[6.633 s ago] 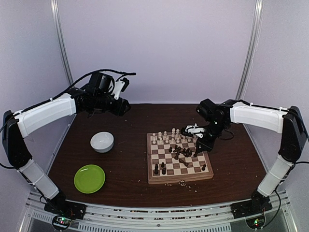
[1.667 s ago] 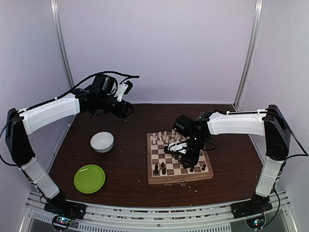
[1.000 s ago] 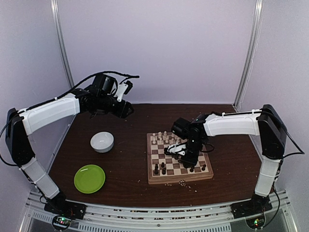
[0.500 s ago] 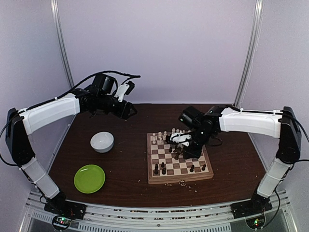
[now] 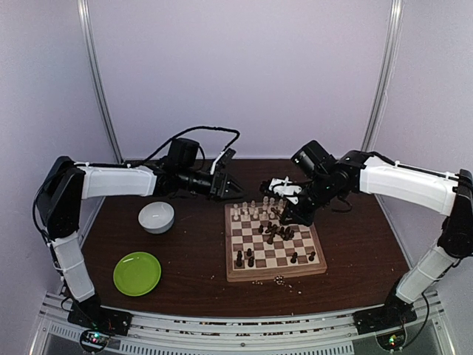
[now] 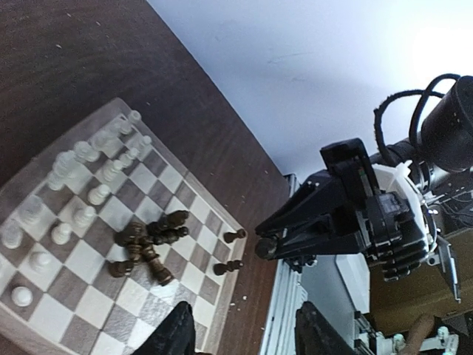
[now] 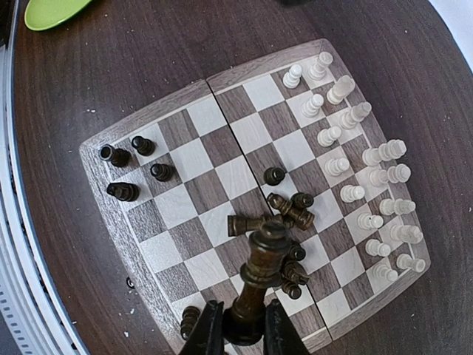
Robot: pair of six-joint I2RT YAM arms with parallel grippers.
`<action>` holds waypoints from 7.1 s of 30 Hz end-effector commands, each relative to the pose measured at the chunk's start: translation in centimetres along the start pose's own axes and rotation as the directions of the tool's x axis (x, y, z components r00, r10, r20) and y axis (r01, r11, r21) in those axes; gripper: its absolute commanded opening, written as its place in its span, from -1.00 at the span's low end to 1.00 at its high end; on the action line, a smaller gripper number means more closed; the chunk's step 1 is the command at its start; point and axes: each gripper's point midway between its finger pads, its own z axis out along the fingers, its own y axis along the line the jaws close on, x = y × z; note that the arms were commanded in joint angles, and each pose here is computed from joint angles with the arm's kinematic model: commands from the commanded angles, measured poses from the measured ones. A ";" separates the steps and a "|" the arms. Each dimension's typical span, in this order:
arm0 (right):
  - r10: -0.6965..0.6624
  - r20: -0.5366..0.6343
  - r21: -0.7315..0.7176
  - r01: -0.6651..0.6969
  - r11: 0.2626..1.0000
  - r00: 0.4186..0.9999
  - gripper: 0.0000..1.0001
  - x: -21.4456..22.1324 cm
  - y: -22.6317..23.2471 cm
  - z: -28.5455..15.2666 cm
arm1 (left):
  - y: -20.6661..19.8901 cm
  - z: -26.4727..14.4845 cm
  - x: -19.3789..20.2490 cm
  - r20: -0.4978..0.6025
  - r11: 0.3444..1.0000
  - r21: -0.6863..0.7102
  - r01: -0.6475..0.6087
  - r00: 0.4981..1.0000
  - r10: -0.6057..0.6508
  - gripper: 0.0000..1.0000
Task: Set up the chess pieces on the board
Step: Pick up the king from the chessboard, then pass from the right arm to the left, then place the king at d8, then pick up the pawn from the chessboard.
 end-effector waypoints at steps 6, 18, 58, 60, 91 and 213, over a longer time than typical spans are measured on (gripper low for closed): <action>0.013 0.062 -0.030 -0.011 0.999 0.998 -0.78 -2.5 -0.2 -0.5 | -3.8 4.5 3.0 -0.096 0.981 0.190 0.040 0.995 -0.022 -0.05; 0.022 0.070 -0.101 -0.015 0.995 0.997 -0.79 -2.6 1.1 -0.4 | -3.4 6.2 4.3 -0.130 0.970 0.220 0.108 0.988 -0.081 -0.06; -0.001 0.053 -0.121 0.008 0.993 0.999 -0.74 -2.1 2.2 -0.2 | -2.9 5.9 3.4 -0.089 0.964 0.234 0.127 0.990 -0.109 -0.82; -0.008 0.057 -0.109 0.014 0.994 0.998 -0.61 -2.1 2.1 -0.6 | -2.8 5.9 3.4 -0.090 0.967 0.227 0.120 0.991 -0.101 -0.87; 0.296 0.329 0.101 -0.345 0.933 0.897 -0.20 7.4 -8.0 -8.8 | -4.2 8.1 7.4 -0.515 0.708 -0.262 -0.656 0.716 0.472 -0.93; 0.340 0.174 -0.011 -0.344 0.939 0.924 -0.27 9.4 -7.3 -4.6 | 8.5 10.2 5.8 -0.482 0.701 -0.551 -0.453 0.858 0.176 -0.16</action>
